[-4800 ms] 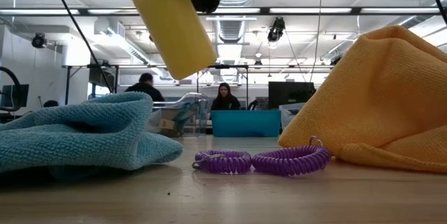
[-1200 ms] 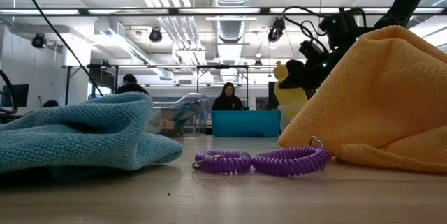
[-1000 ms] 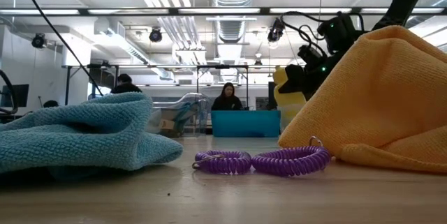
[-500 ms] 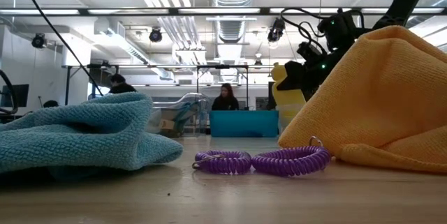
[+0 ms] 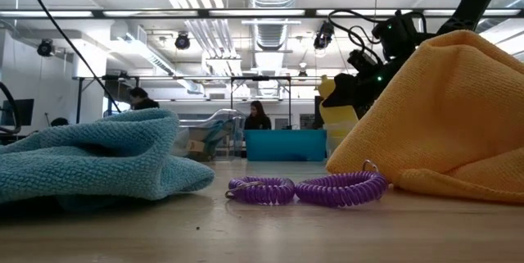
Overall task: Pick & Place Sports Items
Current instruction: Put the yellow water bottle into the white bin
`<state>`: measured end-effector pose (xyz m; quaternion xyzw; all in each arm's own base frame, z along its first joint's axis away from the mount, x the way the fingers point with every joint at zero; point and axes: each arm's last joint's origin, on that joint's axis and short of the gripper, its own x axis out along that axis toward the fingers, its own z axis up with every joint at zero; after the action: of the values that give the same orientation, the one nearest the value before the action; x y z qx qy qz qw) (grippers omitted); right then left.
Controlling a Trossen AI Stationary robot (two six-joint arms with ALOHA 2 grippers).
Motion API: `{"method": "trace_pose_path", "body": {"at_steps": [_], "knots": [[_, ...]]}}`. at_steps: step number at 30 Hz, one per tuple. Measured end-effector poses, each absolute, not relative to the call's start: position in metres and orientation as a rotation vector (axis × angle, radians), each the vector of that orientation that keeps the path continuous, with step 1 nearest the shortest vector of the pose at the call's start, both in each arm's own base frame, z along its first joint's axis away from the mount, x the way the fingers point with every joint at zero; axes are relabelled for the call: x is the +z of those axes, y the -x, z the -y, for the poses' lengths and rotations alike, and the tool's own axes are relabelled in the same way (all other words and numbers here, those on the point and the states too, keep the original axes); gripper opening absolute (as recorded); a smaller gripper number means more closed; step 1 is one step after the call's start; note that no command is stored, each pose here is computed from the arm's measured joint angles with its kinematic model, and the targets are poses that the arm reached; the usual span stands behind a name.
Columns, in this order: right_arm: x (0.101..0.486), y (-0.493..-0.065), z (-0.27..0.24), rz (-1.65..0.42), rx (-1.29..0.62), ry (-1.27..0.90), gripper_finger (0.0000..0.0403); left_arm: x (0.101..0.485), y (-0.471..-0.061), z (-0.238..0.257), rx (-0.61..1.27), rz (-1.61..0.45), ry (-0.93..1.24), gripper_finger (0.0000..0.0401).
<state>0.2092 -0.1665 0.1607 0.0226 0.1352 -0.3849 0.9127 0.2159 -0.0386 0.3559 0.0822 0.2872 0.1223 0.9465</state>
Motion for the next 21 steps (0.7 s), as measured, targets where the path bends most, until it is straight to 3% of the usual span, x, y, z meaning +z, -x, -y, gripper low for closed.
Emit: {"method": "trace_pose_path", "body": {"at_steps": [21], "knots": [[0.1567, -0.2083, 0.1637, -0.34, -0.785, -0.047, 0.0373, 0.3557, -0.2158, 0.0386, 0.25, -0.585, -0.161, 0.0285]]}}
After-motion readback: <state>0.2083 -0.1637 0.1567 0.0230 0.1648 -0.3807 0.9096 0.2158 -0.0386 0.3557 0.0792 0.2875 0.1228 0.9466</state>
